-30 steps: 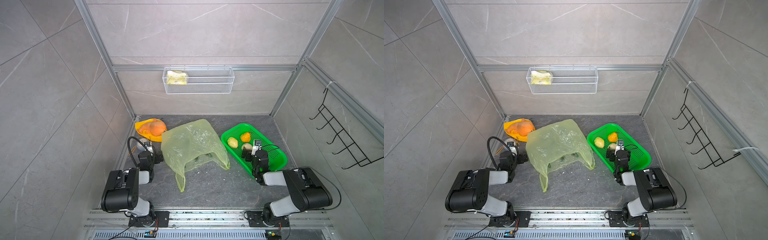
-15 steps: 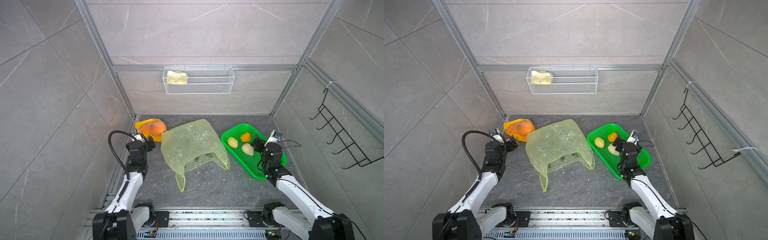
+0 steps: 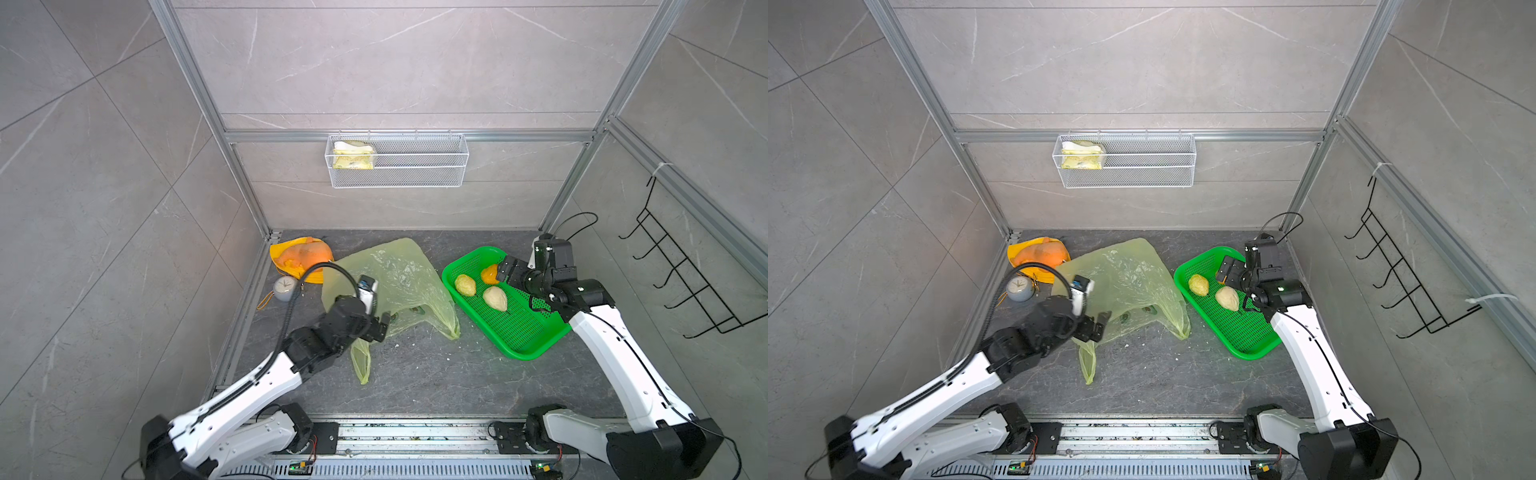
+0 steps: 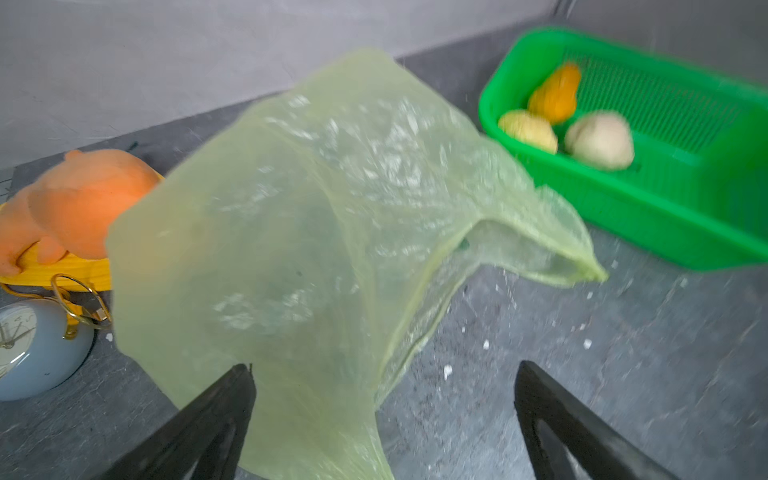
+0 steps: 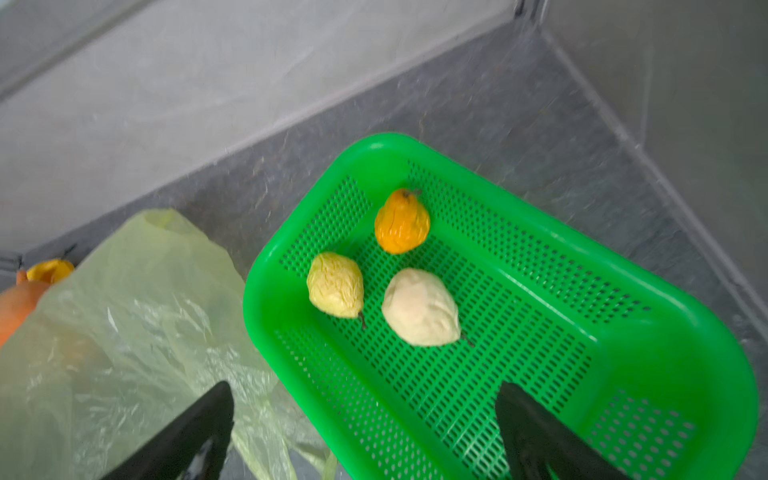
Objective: Place the pears into plastic bags & tie knots
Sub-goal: Pick up the plastic bag at the center of the board.
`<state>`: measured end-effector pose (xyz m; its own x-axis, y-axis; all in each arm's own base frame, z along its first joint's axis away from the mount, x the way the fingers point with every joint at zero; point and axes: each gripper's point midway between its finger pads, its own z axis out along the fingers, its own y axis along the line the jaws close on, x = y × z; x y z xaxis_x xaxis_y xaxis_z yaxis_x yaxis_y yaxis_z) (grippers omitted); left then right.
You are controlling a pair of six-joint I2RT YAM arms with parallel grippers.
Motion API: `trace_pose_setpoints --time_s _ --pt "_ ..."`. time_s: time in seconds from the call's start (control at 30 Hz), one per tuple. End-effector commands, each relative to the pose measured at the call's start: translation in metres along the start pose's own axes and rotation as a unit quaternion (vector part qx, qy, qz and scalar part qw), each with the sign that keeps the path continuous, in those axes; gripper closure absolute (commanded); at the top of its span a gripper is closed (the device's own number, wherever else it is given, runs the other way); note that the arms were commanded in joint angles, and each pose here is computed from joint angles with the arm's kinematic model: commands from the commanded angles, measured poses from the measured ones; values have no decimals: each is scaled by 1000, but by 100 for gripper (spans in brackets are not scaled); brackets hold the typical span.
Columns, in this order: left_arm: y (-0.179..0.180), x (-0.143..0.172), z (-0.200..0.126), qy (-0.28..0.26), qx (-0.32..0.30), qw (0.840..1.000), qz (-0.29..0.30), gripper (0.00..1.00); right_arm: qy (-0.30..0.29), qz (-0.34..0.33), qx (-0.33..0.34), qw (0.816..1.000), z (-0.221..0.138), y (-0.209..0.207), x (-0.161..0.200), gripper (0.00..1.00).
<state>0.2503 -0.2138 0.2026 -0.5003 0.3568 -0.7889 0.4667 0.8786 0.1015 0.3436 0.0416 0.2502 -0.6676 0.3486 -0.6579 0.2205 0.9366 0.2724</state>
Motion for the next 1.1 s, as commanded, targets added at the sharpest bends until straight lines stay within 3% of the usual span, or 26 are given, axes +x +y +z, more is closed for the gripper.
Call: trace_pose_setpoints --time_s 0.0,0.1,0.27,0.37,0.5,0.53,0.57,0.73,0.9,1.07 --pt "18 25 24 67 -141 982 108 0 83 -11 -25 996 9 9 31 1" --pt "11 29 49 93 -188 964 167 0 92 -11 -3 996 18 2 32 1" --pt "11 27 78 107 -252 938 212 0 93 -7 21 995 24 -6 28 1" --pt "17 27 94 113 -289 924 225 0 93 -1 33 995 29 -13 26 1" --pt "34 33 114 139 -312 917 208 5 93 20 44 994 35 -26 25 1" --pt "36 34 117 144 -311 917 206 10 94 23 45 994 36 -28 26 1" --pt "37 34 121 149 -305 918 204 21 95 29 46 994 37 -31 26 1" --pt "27 13 112 140 -257 939 178 100 98 40 47 993 41 -42 29 1" --pt "17 -24 82 130 -199 965 115 100 100 55 57 992 43 -60 36 1" --pt "15 -52 51 102 -150 983 11 100 111 90 40 989 53 -62 41 1"
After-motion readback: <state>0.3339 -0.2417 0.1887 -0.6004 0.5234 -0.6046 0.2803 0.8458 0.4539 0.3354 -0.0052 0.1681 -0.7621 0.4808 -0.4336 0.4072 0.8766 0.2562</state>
